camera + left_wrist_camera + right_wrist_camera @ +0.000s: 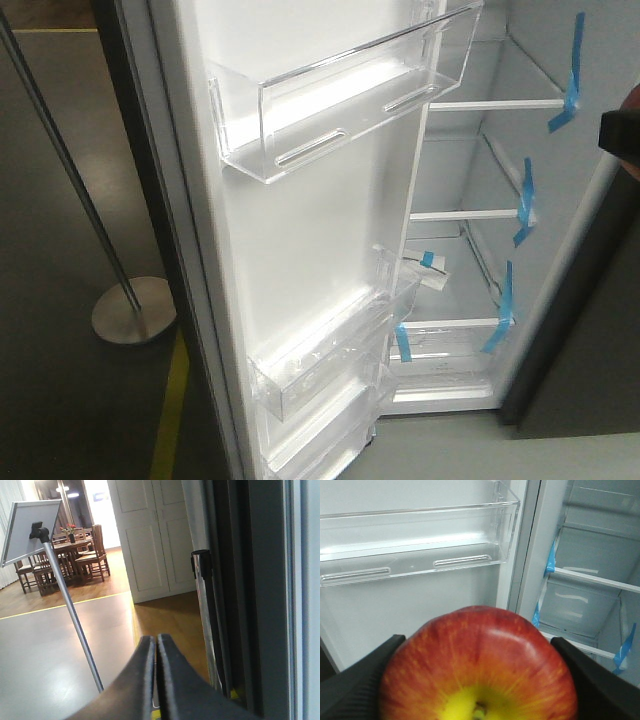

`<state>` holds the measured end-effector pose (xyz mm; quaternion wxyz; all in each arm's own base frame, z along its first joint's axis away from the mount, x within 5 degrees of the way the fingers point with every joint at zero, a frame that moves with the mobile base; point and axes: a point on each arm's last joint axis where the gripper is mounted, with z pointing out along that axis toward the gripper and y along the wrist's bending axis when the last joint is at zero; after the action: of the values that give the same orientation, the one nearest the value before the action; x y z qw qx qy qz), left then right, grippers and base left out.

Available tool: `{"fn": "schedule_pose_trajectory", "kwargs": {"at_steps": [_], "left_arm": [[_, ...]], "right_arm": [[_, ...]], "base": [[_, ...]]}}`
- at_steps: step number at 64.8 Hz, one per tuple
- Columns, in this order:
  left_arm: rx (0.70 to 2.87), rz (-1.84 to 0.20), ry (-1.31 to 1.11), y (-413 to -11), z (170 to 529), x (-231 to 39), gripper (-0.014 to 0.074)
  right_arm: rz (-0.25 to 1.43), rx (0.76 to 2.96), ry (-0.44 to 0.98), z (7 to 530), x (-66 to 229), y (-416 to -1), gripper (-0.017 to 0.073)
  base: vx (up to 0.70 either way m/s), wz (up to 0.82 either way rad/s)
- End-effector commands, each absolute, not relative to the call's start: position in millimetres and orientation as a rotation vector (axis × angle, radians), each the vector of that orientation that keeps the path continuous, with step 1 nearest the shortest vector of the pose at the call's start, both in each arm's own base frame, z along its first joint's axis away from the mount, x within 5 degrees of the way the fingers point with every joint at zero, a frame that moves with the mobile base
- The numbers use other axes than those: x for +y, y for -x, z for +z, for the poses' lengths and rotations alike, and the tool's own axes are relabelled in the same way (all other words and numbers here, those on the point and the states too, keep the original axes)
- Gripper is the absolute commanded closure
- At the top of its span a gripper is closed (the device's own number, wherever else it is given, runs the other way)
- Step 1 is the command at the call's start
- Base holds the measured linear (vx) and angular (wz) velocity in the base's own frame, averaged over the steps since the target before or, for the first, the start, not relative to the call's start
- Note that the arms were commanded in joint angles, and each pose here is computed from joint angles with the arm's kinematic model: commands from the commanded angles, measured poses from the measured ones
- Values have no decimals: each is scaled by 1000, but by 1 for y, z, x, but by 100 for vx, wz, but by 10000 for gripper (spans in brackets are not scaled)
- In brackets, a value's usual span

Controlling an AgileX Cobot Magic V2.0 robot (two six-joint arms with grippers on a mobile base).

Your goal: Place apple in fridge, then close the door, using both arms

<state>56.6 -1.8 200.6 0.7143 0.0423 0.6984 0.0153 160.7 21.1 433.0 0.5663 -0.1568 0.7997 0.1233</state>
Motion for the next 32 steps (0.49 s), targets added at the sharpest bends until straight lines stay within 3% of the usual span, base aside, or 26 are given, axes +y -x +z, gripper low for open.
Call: {"fn": "schedule_pose_trajectory", "kwargs": {"at_steps": [1, 32], "left_arm": [[1443, 8, -92, -54, 214, -3, 600], [1443, 8, -92, -54, 214, -3, 600]], "right_arm": [[280, 1784, 319, 449, 20, -159, 500], [280, 1784, 319, 449, 20, -159, 500]], "base": [[2, -1], [1, -1]]}}
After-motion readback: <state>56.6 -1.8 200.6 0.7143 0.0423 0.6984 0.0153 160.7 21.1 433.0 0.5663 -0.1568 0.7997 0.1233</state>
